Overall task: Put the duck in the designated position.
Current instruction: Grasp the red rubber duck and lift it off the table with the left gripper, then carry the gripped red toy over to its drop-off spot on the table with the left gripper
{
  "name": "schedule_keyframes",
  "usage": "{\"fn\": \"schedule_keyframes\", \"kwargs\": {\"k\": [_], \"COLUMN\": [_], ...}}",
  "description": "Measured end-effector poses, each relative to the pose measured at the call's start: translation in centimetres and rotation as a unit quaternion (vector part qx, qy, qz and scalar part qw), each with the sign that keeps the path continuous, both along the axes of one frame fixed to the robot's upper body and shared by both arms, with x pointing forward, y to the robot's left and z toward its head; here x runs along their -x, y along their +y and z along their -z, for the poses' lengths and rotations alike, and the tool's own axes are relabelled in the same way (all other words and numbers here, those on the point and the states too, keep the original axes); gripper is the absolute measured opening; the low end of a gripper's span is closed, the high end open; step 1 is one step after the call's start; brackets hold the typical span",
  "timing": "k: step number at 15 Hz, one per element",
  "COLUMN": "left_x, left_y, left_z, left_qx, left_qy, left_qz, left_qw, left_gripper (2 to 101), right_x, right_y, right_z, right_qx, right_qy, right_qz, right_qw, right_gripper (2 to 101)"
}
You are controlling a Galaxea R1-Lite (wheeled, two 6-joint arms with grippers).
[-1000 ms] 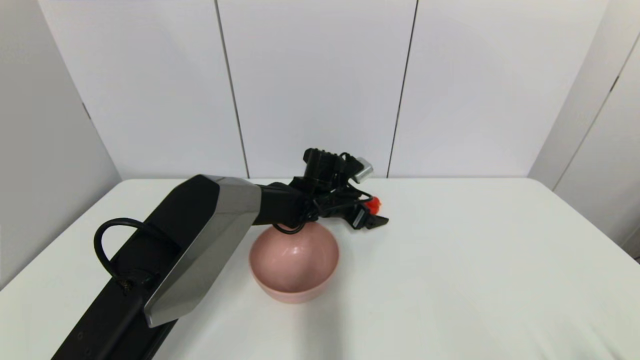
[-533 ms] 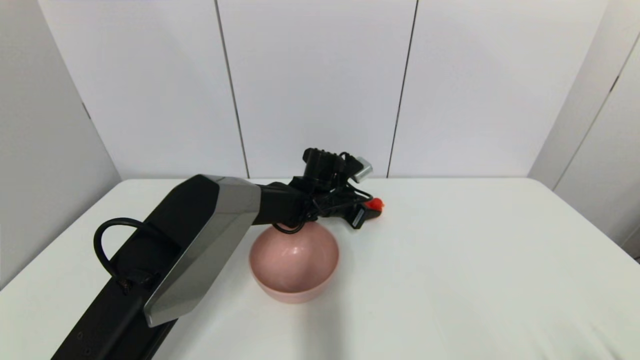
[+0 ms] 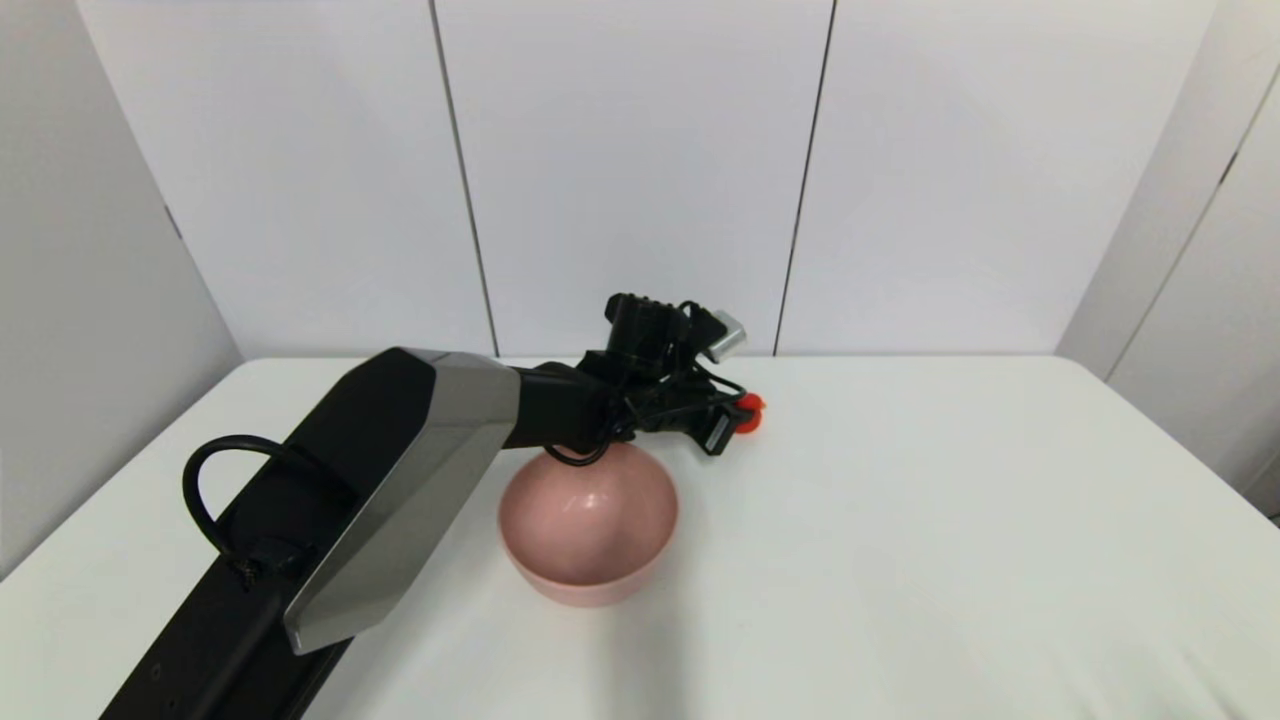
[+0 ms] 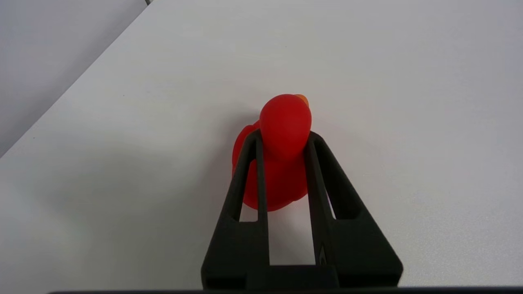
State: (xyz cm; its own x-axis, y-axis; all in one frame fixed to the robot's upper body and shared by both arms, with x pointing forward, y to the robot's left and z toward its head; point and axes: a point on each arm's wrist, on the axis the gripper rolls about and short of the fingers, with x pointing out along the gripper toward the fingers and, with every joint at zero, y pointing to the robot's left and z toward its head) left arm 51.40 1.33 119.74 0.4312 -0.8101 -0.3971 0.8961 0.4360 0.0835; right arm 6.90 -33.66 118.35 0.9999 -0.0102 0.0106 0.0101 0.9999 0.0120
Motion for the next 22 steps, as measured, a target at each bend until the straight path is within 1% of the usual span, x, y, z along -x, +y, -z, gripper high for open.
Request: {"fn": "schedule_keyframes", "kwargs": {"k": [4,9,12,16,22], "left_x": [0.0,-0.1,0.0,0.7,2.9], "left_y": [0.1,1.1,2.1,4.1,6.1], "left_z": [-0.3,-2.7,-5.1,-8.9,-13.5], "left_qx": [0.001,0.013,0.018,0.015,0.017], "left_qy": [-0.001,-0.022,-0.041,-0.06,-0.069], "left_qz": [0.0,-0.01,-0.017,-0.034,-0.039], "left_qw": [1.0,1.0,0.999,0.998,0.997], "left_gripper": [18.7,18.7,18.7,18.7,18.7], "right_x": [0.0,0.0,0.0,0.0,0.0], "right_y": [0.0,0.0,0.0,0.0,0.0], "right_z": [0.0,0.0,0.0,0.0,0.0], "right_qx": [0.0,0.0,0.0,0.0,0.0], "right_qy": [0.0,0.0,0.0,0.0,0.0], "right_qz": [0.0,0.0,0.0,0.0,0.0], "right_qw": [1.0,1.0,1.0,1.0,1.0], "right_gripper": [97.3,97.3,97.3,97.3,97.3]}}
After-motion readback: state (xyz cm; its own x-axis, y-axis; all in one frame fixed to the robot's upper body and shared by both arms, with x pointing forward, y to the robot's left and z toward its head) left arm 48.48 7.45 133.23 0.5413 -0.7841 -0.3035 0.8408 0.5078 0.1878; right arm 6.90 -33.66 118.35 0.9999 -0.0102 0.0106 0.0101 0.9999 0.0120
